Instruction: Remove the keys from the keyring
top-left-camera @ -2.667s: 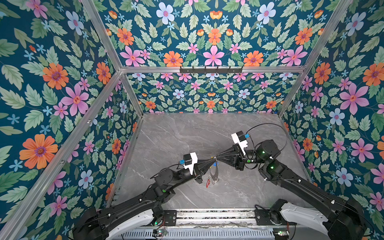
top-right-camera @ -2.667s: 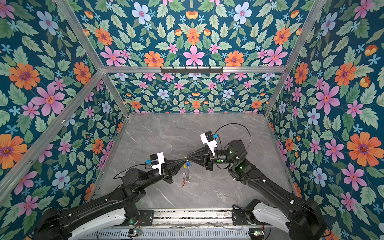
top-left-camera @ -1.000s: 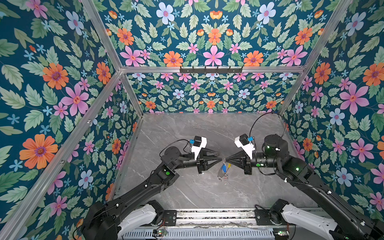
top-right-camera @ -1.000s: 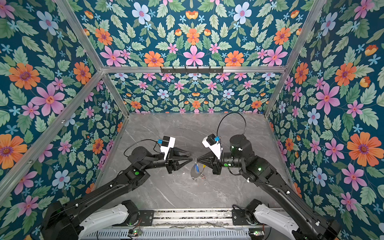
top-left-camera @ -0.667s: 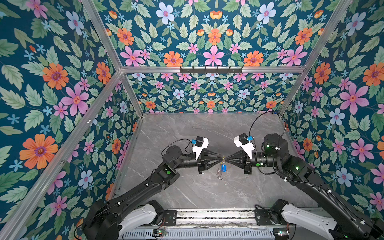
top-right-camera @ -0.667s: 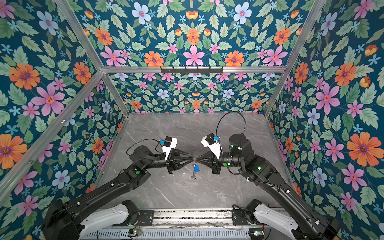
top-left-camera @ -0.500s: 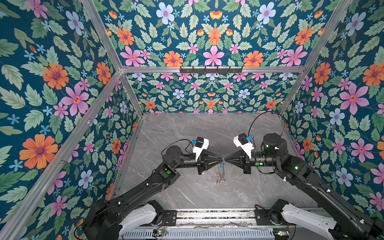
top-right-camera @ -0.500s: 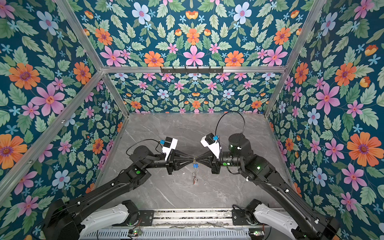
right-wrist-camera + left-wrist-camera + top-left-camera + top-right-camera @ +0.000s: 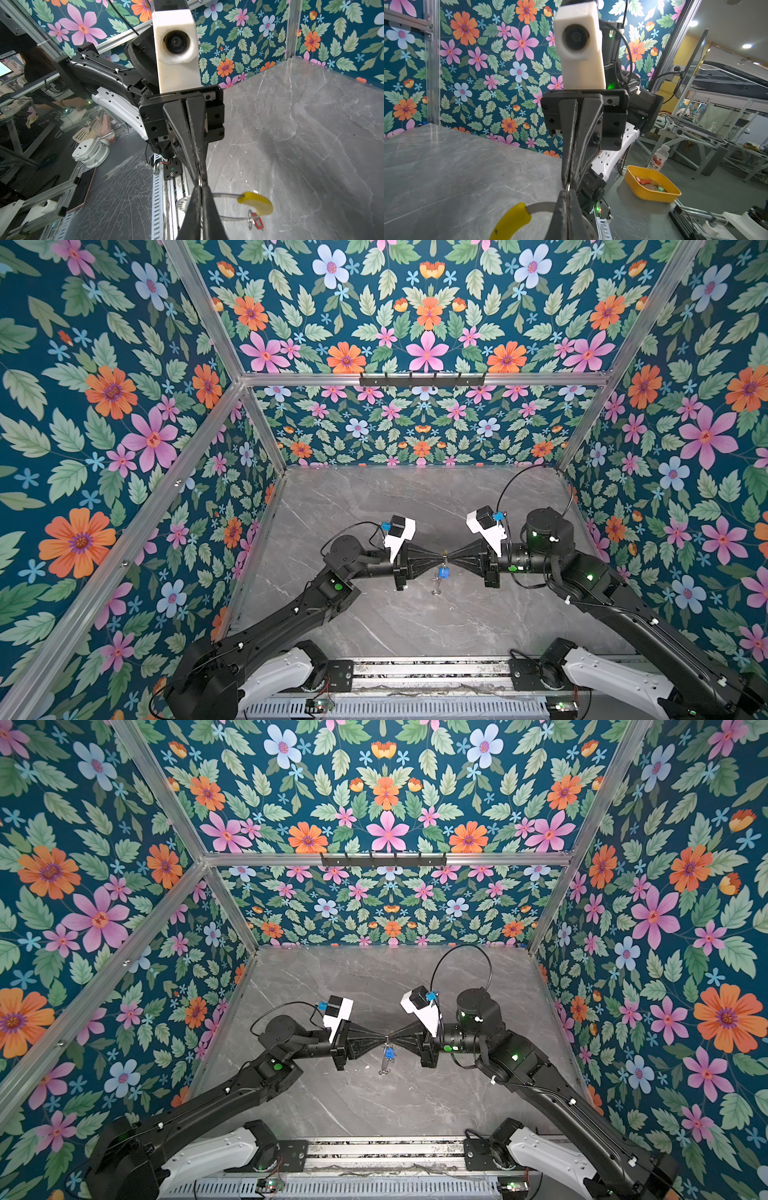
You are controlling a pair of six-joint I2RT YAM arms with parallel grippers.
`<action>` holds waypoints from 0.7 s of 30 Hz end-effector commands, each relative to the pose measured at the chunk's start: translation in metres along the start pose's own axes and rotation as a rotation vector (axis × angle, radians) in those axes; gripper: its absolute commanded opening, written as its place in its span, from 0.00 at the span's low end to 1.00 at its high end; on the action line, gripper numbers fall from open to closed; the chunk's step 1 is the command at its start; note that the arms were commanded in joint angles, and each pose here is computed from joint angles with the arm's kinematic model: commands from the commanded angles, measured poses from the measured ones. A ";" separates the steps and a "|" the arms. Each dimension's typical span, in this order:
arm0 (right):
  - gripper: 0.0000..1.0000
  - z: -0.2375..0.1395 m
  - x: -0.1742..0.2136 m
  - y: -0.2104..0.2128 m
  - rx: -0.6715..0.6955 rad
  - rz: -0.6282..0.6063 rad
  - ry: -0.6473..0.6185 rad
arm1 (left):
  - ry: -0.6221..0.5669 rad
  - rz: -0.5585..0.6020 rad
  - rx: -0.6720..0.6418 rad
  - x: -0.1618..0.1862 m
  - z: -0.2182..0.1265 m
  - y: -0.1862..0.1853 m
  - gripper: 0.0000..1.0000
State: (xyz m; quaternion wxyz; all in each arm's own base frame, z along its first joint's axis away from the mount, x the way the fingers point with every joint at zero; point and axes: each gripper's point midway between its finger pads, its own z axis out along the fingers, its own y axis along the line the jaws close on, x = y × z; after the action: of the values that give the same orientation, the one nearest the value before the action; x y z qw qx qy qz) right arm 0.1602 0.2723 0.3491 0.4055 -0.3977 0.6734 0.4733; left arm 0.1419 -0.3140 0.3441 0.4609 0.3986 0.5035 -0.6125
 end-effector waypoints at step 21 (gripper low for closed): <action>0.43 -0.002 -0.061 0.020 -0.160 0.059 -0.424 | -0.345 0.190 0.026 -0.060 -0.017 -0.018 0.00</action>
State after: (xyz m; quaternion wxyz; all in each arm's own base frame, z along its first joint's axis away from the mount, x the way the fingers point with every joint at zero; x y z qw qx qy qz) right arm 0.1749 0.2813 0.3975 0.4892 -0.2824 0.5748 0.5921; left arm 0.1473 -0.2941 0.3877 0.5723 0.3423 0.4026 -0.6271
